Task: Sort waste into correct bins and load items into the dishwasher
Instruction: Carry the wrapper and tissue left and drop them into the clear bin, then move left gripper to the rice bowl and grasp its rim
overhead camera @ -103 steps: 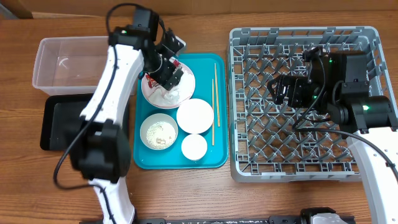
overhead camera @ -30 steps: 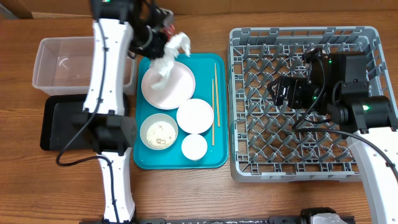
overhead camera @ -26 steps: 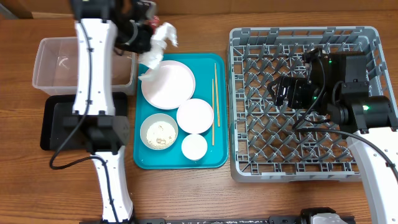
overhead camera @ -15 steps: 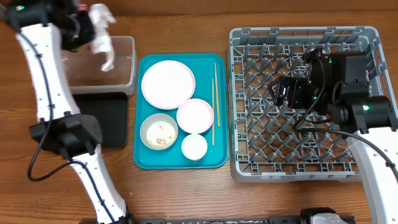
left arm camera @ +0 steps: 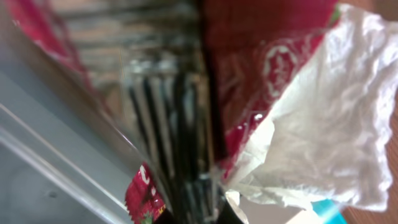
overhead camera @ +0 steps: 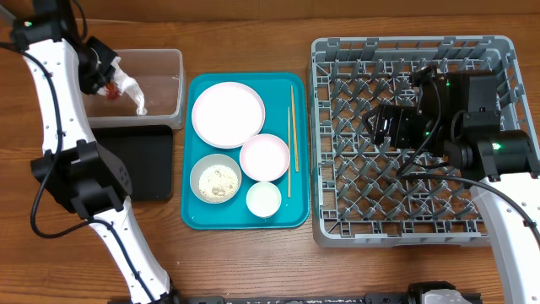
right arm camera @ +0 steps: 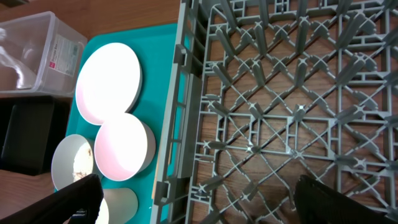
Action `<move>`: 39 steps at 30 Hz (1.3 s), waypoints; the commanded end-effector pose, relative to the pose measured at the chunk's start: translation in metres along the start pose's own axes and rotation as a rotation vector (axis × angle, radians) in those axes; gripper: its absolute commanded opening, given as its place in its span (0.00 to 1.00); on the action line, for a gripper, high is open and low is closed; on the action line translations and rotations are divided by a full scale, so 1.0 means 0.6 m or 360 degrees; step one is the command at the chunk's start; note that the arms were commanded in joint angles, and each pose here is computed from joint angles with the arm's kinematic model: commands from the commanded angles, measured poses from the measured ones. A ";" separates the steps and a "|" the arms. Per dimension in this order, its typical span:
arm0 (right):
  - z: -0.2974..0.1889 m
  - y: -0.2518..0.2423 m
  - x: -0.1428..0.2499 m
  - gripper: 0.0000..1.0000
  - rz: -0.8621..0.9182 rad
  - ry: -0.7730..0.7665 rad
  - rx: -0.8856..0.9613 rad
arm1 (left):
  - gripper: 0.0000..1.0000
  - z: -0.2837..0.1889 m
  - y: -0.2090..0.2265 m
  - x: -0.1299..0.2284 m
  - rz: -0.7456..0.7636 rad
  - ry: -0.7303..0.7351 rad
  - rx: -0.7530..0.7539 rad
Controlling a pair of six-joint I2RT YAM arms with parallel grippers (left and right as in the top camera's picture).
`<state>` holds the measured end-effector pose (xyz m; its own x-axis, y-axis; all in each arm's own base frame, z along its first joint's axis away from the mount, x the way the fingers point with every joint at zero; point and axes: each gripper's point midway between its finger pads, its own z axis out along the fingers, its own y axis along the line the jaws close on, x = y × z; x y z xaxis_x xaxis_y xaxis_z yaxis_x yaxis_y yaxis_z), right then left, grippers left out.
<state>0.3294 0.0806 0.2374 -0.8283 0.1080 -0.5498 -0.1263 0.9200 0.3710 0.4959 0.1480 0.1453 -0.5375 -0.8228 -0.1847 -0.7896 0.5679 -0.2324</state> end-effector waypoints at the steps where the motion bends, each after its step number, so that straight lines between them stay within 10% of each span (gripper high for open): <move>1: -0.010 0.010 -0.008 1.00 -0.0012 -0.0025 -0.0023 | 0.41 0.021 0.011 0.008 -0.0128 0.0014 -0.0065; 3: -0.010 0.010 -0.007 1.00 -0.0011 -0.0023 -0.0023 | 0.86 0.019 0.009 0.007 -0.0088 0.0010 -0.0056; 5: -0.010 0.010 -0.008 1.00 -0.0012 -0.0026 -0.0023 | 1.00 0.009 -0.004 0.004 -0.0019 0.0008 0.0006; 17: -0.010 0.010 -0.008 1.00 -0.0013 -0.0026 -0.0023 | 0.84 -0.192 -0.174 0.098 0.1058 0.0086 0.0968; 39: -0.010 0.009 0.001 1.00 0.0000 0.0007 -0.0018 | 0.83 -0.358 -0.156 0.266 0.1463 -0.0134 0.0592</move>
<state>0.3240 0.0803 0.2334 -0.8436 0.1070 -0.5262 -0.1156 0.9207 0.3727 0.4484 -0.0485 0.3122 -0.8880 -0.0666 -0.4550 0.0949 0.9416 -0.3231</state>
